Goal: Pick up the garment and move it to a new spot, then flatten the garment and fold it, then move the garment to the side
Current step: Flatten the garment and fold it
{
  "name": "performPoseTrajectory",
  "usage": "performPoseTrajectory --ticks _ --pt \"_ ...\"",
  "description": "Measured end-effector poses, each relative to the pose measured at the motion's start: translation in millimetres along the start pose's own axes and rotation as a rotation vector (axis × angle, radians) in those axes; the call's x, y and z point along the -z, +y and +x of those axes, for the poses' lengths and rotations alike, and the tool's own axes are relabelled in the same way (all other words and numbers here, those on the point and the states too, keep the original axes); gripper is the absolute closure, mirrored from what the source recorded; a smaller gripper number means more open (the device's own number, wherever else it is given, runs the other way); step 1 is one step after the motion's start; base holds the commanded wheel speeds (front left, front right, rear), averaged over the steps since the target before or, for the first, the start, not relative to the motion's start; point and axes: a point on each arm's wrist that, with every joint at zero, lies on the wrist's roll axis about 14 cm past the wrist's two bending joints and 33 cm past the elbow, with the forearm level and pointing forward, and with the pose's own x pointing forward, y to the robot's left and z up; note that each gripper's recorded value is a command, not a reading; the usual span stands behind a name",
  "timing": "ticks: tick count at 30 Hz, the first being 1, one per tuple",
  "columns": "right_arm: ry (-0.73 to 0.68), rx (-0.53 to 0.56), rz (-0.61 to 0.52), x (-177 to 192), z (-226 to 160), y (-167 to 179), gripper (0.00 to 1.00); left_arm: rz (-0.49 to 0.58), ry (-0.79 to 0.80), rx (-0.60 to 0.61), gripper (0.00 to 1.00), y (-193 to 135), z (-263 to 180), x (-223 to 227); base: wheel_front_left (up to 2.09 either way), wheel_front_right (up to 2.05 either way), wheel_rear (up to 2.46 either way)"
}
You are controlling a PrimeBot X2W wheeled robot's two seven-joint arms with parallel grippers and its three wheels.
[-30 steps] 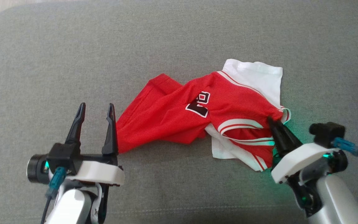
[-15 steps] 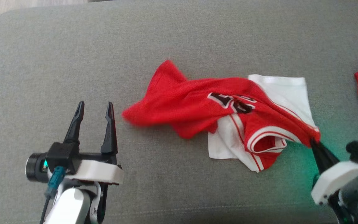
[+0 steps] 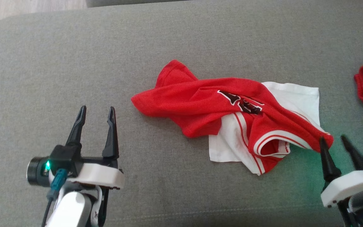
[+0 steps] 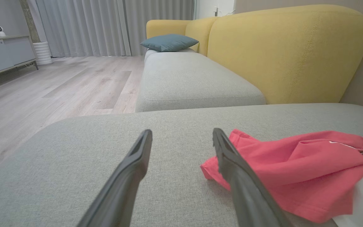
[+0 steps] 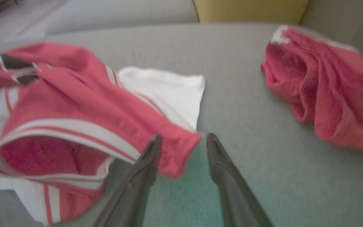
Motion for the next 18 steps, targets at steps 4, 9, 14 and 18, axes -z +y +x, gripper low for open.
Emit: performPoseTrajectory --ticks 4,9,14,18 --pt "-0.214 0.005 0.002 -43.7 -5.7 6.1 0.0 0.002 -0.004 0.0 0.0 0.0 -1.3 -1.9 0.0 0.0 0.0" --pt "-0.42 -0.032 -0.012 -89.3 -18.4 21.3 0.0 0.002 -0.006 0.003 0.0 -1.2 -1.2 -2.6 0.0 0.0 0.0" --pt "-0.498 -0.105 -0.002 -110.2 -24.5 49.0 0.0 0.003 -0.009 0.004 0.0 -1.4 -1.4 -3.7 0.0 0.0 0.0" --pt "-0.506 -0.121 0.0 -112.8 -25.7 54.8 0.0 0.006 -0.011 0.002 0.0 -0.3 -2.1 -4.4 0.0 0.0 0.0"
